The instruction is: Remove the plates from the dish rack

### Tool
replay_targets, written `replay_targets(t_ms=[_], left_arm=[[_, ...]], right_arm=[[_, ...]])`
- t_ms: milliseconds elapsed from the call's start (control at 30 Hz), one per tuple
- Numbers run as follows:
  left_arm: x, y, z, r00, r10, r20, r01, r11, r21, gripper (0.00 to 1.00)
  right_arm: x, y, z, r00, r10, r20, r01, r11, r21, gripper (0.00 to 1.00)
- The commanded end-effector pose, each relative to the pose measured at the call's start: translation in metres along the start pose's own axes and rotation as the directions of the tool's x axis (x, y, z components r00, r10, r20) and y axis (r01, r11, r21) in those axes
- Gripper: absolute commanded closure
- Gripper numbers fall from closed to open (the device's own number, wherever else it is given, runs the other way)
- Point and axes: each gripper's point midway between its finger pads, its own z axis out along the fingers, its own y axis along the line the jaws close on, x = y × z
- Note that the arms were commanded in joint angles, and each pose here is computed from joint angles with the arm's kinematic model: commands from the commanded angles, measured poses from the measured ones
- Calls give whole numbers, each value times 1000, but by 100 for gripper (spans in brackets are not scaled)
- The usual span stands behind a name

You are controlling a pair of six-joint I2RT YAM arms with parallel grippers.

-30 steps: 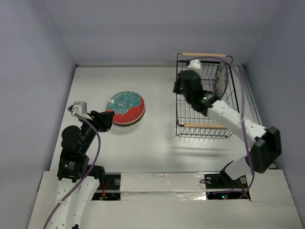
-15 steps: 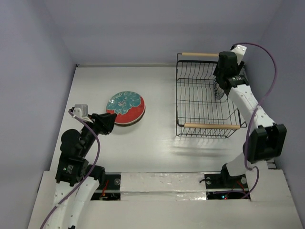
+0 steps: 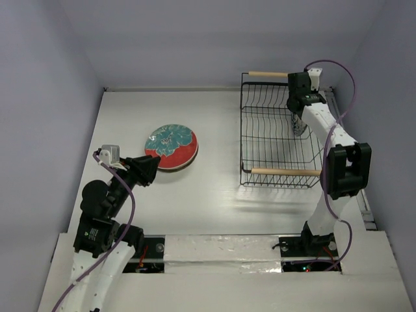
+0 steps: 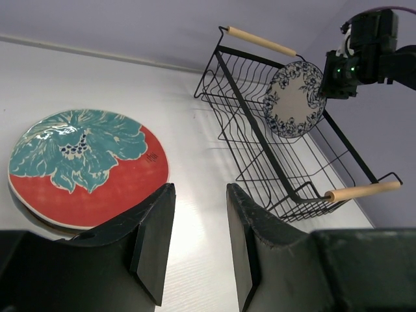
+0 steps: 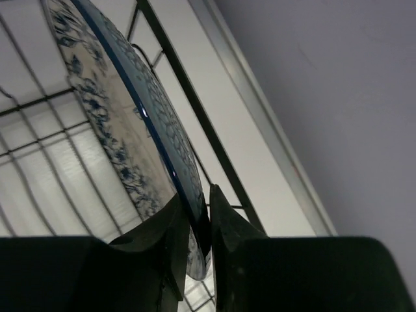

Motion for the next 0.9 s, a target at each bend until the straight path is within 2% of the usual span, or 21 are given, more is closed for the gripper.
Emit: replay_targets(t_ms=[0,167,200,333,367,633,767,867], left_arm=[[-10,-5,-2,999,3,42,-4,1000,18,65],[-10,-8,-2,999,5,41,-6,1000,27,65],[-10,-8,-2,999,5,40,-6,1000,28,65],[-10,-7,-2,999,3,40,-4,1000,26,65],[-10,-7,-2,999,3,40,-4,1000,25,65],[-10,-7,-1,999,3,40,-4,1000,23,65],[-11,-7,-2,999,2,44,-3,1000,22,65],[-10,-6,-1,999,1,40,-1,1000,16,65]], right_arm=[[-12,-13,4,1000,-9,26,7,997,77,81],[-20,-22,-4,998,-1,65,-4,997,81,99],[-24,-25,-6,997,3,74,-9,996,86,100],[-43,-43,-24,991,-5,137,-16,988,156,100],[-47,-45,-30,988,-46,144,22,986,168,100],[-81,-72,-68,965,0,262,-58,976,211,100],[-68,-61,-60,970,-4,245,-41,983,178,100],[-60,-58,-58,972,38,232,-78,983,166,100]])
